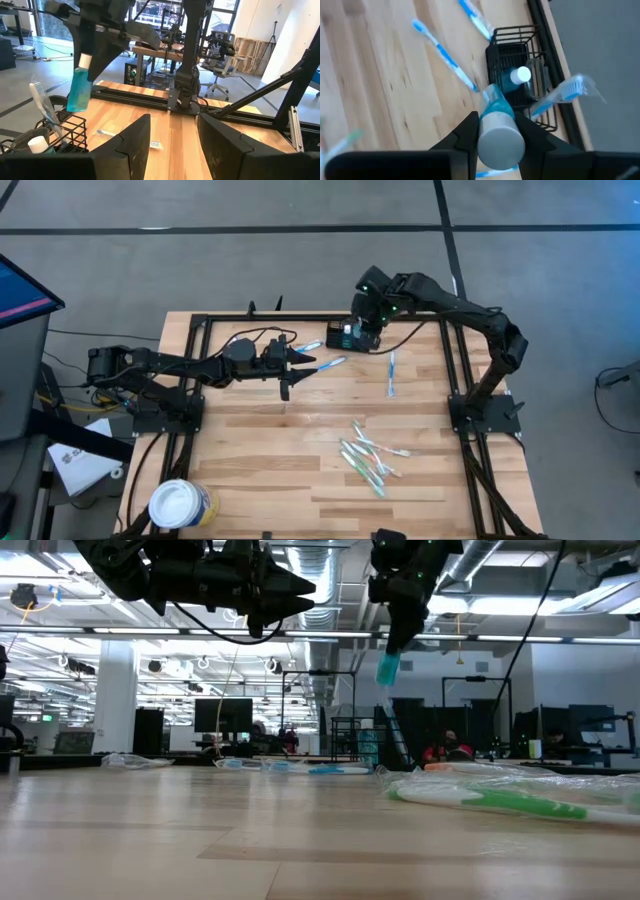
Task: Pick & Place toothbrushing station
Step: Put the mouthwash into the mesh organizer
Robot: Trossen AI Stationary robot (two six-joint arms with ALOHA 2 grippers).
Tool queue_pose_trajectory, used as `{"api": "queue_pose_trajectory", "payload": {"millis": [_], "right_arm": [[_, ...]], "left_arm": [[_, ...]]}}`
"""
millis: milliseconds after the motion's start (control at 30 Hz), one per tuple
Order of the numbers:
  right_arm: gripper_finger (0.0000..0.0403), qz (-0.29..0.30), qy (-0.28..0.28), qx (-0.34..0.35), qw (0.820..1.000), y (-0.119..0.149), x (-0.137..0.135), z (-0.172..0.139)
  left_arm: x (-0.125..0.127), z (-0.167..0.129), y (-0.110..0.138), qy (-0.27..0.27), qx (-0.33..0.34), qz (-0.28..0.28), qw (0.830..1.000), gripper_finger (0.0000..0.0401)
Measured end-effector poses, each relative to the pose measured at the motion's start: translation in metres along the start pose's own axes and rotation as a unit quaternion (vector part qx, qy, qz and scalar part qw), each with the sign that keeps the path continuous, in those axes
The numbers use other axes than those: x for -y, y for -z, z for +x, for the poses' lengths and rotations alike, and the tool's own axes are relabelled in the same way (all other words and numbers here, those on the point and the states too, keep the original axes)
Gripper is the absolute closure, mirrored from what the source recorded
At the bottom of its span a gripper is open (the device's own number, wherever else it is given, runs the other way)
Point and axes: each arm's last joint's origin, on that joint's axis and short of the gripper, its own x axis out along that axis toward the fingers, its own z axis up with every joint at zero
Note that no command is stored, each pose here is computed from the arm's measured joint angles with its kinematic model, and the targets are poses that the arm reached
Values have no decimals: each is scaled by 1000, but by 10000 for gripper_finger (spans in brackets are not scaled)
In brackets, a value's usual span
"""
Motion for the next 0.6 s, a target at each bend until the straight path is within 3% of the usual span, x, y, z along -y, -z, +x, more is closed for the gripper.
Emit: {"api": "queue_pose_trajectory", "payload": {"millis": [367,600], "right_arm": [[318,-159,0,-1,987,-1,1,-2],[318,-214,5,0,977,-2,6,2]], "left_arm": [[0,0,0,0,-1,13,1000,245],[0,0,0,0,-1,25,1000,245]]}}
